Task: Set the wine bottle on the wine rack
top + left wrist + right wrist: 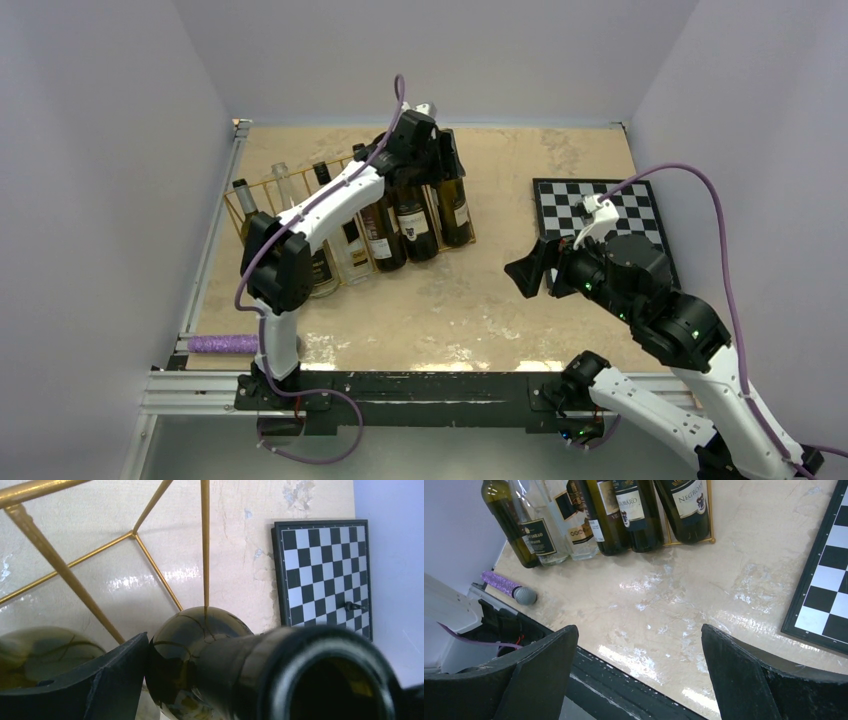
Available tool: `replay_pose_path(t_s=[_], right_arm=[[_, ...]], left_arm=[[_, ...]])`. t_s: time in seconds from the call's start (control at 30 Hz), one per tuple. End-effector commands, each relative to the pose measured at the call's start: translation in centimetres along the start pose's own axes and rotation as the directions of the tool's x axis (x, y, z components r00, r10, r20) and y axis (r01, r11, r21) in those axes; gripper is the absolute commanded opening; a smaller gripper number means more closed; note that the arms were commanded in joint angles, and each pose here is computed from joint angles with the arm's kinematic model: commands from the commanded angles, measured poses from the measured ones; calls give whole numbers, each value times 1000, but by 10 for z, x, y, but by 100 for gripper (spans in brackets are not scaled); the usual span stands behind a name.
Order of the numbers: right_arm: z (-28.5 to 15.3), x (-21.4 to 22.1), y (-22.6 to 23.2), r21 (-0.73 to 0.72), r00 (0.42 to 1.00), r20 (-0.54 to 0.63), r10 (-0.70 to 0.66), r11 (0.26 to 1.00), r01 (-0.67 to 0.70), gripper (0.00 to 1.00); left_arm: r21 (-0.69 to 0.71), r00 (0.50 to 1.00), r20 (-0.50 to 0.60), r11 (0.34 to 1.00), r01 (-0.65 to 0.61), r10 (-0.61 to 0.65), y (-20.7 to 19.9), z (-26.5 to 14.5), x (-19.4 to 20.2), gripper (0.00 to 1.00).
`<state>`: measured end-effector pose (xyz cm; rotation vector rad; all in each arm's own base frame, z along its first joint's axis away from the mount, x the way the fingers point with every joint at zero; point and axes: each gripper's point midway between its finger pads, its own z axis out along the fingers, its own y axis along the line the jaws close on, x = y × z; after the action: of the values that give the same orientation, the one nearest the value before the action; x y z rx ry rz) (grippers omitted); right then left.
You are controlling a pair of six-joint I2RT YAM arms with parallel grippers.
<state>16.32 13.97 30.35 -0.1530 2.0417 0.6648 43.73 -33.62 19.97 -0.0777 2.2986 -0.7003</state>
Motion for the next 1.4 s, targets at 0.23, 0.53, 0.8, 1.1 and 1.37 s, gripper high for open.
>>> replay_pose_path(t_s=[0.23, 0.53, 0.8, 1.1, 1.37], right_arm=[[5, -4, 3, -3, 1000, 11, 18, 1000, -18, 98], [9, -4, 2, 7, 1000, 6, 15, 1000, -15, 98], [10, -3, 1, 10, 1000, 3, 13, 1000, -13, 98], [13, -1, 1, 9, 1000, -4, 11, 1000, -11, 98], [14, 2, 0, 10, 1000, -9, 10, 1000, -10, 98]], left_arm=[[16, 999, 28, 1000, 22, -22, -10, -3, -18, 30], [-51, 996, 88, 999, 14, -9, 2, -5, -29, 70], [-77, 993, 117, 997, 7, 2, 8, -9, -32, 80], [-188, 978, 207, 981, 40, 0, 22, -7, -38, 81], [-275, 969, 246, 960, 61, 9, 32, -6, -30, 82]])
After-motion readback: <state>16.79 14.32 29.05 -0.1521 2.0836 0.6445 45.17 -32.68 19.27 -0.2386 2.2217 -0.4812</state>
